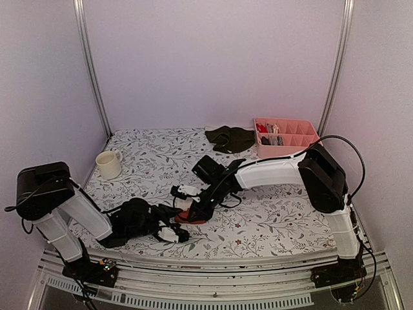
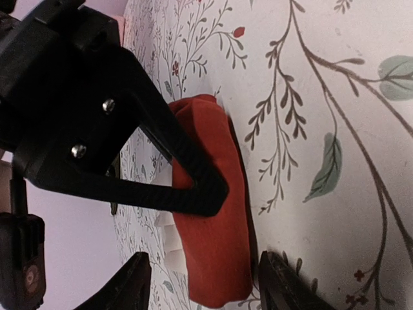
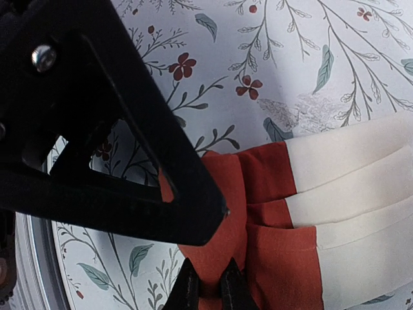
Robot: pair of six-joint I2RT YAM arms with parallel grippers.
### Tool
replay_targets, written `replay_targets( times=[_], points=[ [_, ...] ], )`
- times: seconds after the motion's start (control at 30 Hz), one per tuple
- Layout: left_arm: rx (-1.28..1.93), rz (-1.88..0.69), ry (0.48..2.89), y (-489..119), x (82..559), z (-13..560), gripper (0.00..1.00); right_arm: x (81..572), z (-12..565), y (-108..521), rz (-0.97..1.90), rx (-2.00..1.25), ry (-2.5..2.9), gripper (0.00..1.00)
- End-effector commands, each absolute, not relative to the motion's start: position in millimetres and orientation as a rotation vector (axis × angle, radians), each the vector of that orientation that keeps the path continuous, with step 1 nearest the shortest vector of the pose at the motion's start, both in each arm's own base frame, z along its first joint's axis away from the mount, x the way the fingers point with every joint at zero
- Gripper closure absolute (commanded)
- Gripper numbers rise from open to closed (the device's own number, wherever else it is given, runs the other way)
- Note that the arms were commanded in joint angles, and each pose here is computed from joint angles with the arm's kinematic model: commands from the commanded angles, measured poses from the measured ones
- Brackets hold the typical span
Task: Roll the underwear
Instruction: Roll the underwear at the center of the board.
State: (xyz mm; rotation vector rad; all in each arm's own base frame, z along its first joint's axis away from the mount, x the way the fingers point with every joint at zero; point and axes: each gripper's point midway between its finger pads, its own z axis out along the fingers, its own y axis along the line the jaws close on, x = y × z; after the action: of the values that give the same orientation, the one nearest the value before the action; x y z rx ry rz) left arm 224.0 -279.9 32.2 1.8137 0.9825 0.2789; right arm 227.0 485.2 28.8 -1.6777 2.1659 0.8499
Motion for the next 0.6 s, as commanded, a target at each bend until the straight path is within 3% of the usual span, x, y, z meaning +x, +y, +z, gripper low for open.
replay_targets(
  times=[0.0, 0.13, 0.37, 0.5, 0.57],
  points=[
    [1.870, 0.350, 1.005, -276.3, 223.5, 11.0, 0.45, 206.1, -25.9, 452.0, 0.774, -1.735, 2.398, 0.96],
    [1.885, 0.376, 0.999, -276.9, 222.4, 2.5, 0.59, 208.2, -26.1, 451.7, 0.764, -1.729, 2.400, 0.96],
    [1.904, 0.376, 1.011, -279.2, 220.2, -6.5, 0.98, 212.8, -20.4, 449.9, 0.751, -1.709, 2.399, 0.96],
    [1.944, 0.321, 1.080, -280.7, 217.6, -15.3, 1.00, 219.9, -9.1, 449.5, 0.727, -1.679, 2.372, 0.89],
    [1.983, 0.268, 1.129, -281.2, 213.2, -20.7, 1.00, 226.2, -0.2, 448.5, 0.705, -1.651, 2.351, 0.77]
  ],
)
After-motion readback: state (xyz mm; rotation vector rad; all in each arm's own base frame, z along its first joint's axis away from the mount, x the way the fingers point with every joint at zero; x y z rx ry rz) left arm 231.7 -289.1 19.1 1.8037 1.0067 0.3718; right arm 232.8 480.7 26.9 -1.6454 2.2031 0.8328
